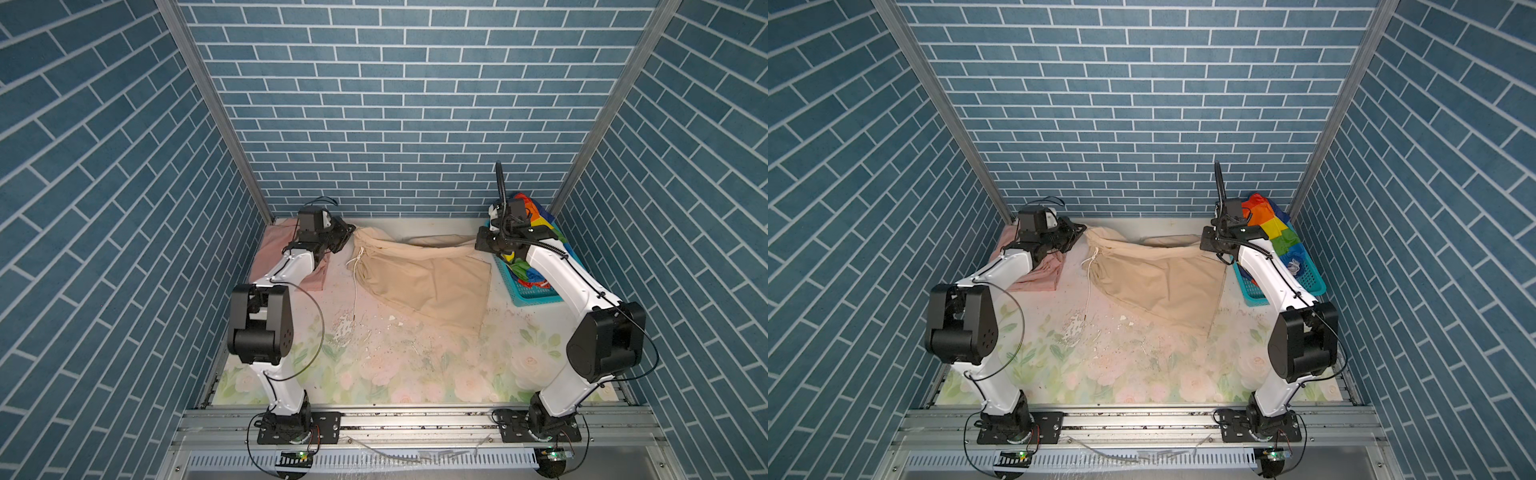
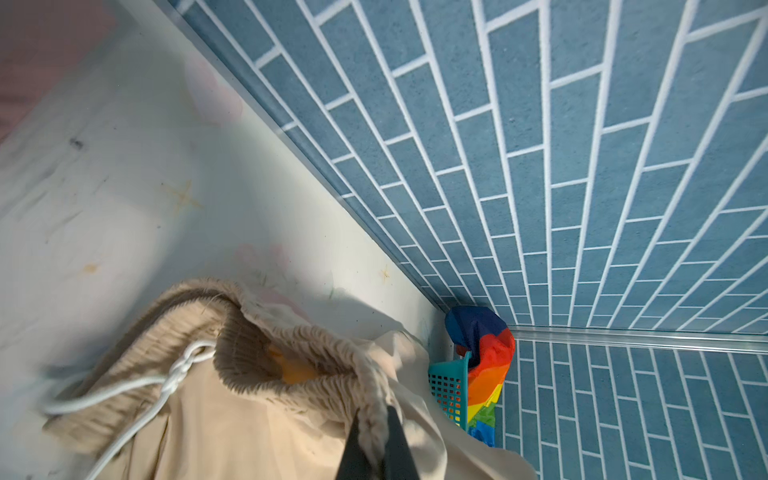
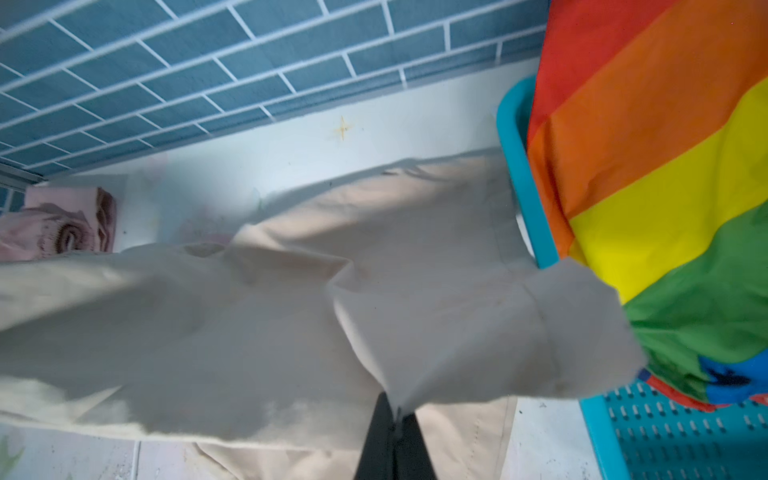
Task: Fold and stack the shorts
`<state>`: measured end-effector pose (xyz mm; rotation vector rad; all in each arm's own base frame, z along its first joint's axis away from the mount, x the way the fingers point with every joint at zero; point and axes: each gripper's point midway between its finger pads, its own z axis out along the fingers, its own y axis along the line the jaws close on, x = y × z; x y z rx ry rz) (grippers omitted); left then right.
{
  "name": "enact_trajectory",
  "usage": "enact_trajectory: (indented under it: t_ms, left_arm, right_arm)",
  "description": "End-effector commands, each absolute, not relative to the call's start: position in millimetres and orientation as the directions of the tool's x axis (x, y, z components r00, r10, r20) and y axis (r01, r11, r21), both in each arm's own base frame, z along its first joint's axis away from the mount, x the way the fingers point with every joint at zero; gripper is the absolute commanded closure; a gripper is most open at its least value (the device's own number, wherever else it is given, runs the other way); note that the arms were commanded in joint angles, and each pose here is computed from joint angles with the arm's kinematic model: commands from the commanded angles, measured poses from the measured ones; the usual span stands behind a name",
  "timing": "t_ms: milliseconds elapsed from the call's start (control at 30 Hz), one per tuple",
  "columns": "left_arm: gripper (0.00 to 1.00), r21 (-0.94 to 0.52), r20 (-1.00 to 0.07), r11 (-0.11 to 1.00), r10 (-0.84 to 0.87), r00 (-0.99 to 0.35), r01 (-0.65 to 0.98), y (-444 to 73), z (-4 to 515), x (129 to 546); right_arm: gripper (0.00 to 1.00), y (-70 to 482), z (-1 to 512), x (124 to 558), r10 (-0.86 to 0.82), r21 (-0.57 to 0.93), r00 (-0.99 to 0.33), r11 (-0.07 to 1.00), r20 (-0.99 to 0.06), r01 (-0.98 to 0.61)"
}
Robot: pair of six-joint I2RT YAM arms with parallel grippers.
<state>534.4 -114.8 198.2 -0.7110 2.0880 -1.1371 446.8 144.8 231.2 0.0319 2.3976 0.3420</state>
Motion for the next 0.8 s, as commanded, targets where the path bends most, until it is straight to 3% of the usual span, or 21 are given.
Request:
enact_trajectory:
  t_ms: [0, 200, 433, 767]
  left_arm:
    - [1.0, -0.856, -0.267, 0.495, -0.674, -0.689, -0.152, -120, 180, 547]
    - [1.0, -0.837, -0.266, 0.519, -0.661, -0.702, -0.172, -113, 144, 562]
    - [1.0, -0.81, -0.241, 0.534, -0.681, -0.691, -0.243, -77, 102, 544]
    - [1.0, -0.779, -0.181, 0.539, -0.682, -0.709, -0.32, -70, 52, 513]
  right_arm:
    - [1.0, 138, 248, 428, 0.074, 0.221, -0.752, 0.97, -0.655, -0.097]
    - [1.0, 165, 184, 374, 0.062, 0.27, -0.835, 0.957, -0.547, -0.106]
    - [1.0, 193, 95, 313, 0.063, 0.307, -0.92, 0.95, -0.386, -0.063]
    - [1.0, 196, 45, 290, 0.083, 0.291, -0.949, 0.957, -0.303, -0.009]
